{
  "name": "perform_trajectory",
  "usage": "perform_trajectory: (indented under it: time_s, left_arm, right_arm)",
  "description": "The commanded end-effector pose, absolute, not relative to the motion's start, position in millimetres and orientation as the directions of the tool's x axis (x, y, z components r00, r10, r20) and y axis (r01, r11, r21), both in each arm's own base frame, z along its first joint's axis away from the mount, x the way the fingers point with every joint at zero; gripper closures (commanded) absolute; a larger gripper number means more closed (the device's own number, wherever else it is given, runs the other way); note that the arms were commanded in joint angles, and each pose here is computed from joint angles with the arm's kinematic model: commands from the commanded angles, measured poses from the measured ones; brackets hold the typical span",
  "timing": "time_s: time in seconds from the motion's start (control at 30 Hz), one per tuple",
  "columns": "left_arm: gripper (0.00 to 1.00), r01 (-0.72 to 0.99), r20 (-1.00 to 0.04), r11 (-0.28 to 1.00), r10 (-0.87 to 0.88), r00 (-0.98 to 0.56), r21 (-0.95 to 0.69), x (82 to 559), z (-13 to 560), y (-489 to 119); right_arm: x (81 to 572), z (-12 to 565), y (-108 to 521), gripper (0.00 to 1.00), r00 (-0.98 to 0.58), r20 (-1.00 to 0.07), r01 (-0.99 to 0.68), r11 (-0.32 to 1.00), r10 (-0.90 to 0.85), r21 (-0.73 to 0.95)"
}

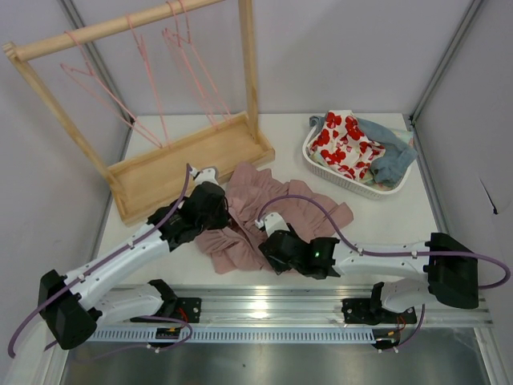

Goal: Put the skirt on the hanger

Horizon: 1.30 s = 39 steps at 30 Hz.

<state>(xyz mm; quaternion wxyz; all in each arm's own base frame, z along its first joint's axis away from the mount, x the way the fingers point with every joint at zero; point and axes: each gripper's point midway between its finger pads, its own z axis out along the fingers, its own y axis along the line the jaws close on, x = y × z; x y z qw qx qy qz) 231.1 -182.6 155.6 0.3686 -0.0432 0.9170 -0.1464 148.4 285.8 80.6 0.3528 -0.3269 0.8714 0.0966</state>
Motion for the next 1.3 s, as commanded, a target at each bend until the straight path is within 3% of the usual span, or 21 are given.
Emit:
perform_trajectory:
  time_s: [0.0,0.2,0.3,0.43,0.5,0.53,0.63,0.73,0.83,0.9,1.07,1.2,1.27]
  left_arm:
    - [0.98,0.021,-0.662,0.94,-0.223,-0.715,-0.34,228.7,158.7,-184.6]
    - [0.98,0.018,-0.661,0.939,-0.228,-0.715,-0.344,227.9,158.5,-184.0]
    - [0.98,0.017,-0.664,0.938,-0.233,-0.71,-0.347,228.0,161.8,-183.4]
    - [0.98,0.017,-0.674,0.936,-0.241,-0.698,-0.352,227.4,169.7,-180.5]
    - [0.97,0.021,-0.684,0.932,-0.25,-0.685,-0.361,227.8,176.6,-179.4]
    - [0.97,0.025,-0.688,0.933,-0.246,-0.682,-0.359,227.8,177.7,-178.8]
    - [0.97,0.028,-0.7,0.939,-0.234,-0.675,-0.342,227.9,183.2,-174.9]
    - [0.98,0.035,-0.708,0.953,-0.199,-0.677,-0.302,227.4,188.7,-169.9]
    - [0.99,0.069,-0.717,0.965,-0.138,-0.683,-0.252,223.7,201.3,-164.0]
    - [0.99,0.121,-0.753,0.959,-0.12,-0.647,-0.258,225.7,239.7,-165.8]
    - [0.98,0.202,-0.787,0.964,-0.013,-0.616,-0.174,214.9,311.6,-149.9]
    - [0.98,0.219,-0.724,0.975,0.125,-0.679,-0.038,219.9,279.2,-147.4]
    - [0.98,0.256,-0.683,0.965,0.145,-0.716,-0.063,218.5,254.3,-161.1]
  right_arm:
    - [163.1,100.8,302.7,0.37,-0.498,-0.75,-0.6,0.797,-0.437,-0.066]
    - [163.7,94.2,310.0,0.42,-0.489,-0.761,-0.609,0.791,-0.427,-0.053]
    - [164.9,88.2,312.2,0.49,-0.486,-0.757,-0.604,0.794,-0.437,-0.07]
    - [167.6,87.5,310.1,0.67,-0.479,-0.756,-0.587,0.803,-0.446,-0.101]
    - [169.6,90.0,308.2,0.84,-0.473,-0.76,-0.584,0.805,-0.446,-0.109]
    - [171.1,90.9,306.5,0.99,-0.473,-0.759,-0.581,0.806,-0.447,-0.113]
    - [182.2,107.5,300.0,1.0,-0.498,-0.769,-0.535,0.84,-0.399,-0.089]
    - [199.7,161.9,286.4,1.0,-0.52,-0.807,-0.449,0.893,-0.278,-0.018]
    - [216.1,242.4,272.7,1.0,-0.501,-0.863,-0.379,0.913,-0.067,0.15]
    - [226.8,293.7,255.7,1.0,-0.483,-0.87,-0.323,0.904,0.098,0.281]
    - [237.2,333.0,202.6,1.0,-0.495,-0.826,-0.145,0.911,0.27,0.385]
    - [248.0,316.2,173.0,1.0,-0.526,-0.785,-0.023,0.918,0.326,0.397]
    - [251.8,289.7,169.8,1.0,-0.578,-0.749,-0.001,0.918,0.323,0.397]
